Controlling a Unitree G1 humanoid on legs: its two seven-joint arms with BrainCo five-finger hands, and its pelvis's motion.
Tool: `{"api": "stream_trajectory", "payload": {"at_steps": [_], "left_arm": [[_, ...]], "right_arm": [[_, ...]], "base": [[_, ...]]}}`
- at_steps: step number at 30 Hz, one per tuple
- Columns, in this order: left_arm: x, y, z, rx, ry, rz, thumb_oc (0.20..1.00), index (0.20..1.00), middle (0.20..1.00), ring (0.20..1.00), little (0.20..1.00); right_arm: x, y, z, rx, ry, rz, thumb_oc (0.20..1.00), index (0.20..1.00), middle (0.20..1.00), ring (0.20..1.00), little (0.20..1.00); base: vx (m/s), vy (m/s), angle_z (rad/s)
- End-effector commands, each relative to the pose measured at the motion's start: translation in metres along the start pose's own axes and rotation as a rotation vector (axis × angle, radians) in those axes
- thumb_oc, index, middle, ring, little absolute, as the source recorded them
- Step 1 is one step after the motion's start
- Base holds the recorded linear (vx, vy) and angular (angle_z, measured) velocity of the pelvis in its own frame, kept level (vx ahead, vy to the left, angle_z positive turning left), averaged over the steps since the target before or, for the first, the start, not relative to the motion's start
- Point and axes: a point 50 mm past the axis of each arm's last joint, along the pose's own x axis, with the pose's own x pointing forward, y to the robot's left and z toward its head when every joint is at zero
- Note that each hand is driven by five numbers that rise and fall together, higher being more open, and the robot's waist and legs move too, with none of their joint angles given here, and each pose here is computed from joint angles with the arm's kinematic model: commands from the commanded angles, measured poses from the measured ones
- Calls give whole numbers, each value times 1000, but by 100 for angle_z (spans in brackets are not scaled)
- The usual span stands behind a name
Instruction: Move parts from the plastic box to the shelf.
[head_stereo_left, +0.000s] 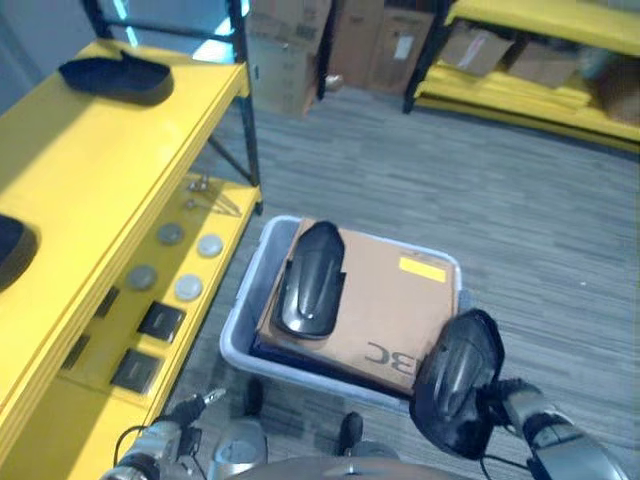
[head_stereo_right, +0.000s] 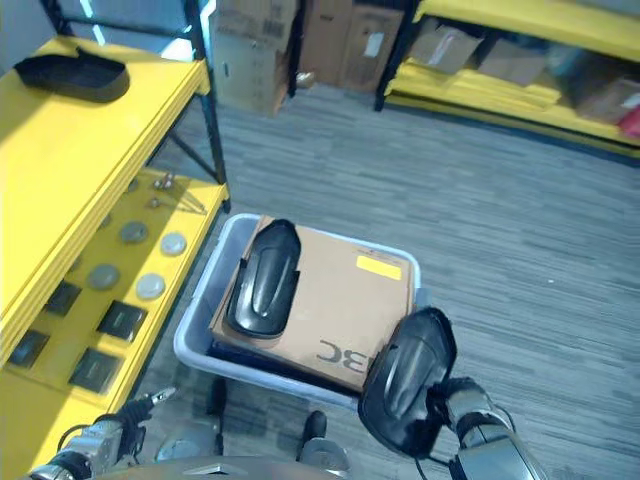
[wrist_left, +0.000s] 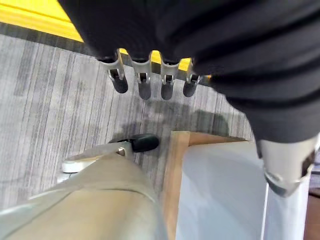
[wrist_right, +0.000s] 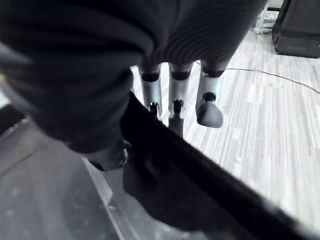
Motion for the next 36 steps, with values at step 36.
{"api": "stream_trajectory", "payload": {"at_steps": [36], "left_arm": [[-205, -96, 310, 77, -1340, -467, 1000, 1000, 1000, 1000, 1000]], "right_arm": [[-259, -106, 275, 109, -1747, -957, 200, 200, 200, 200, 200]], "base": [[-13, 11, -3]]}}
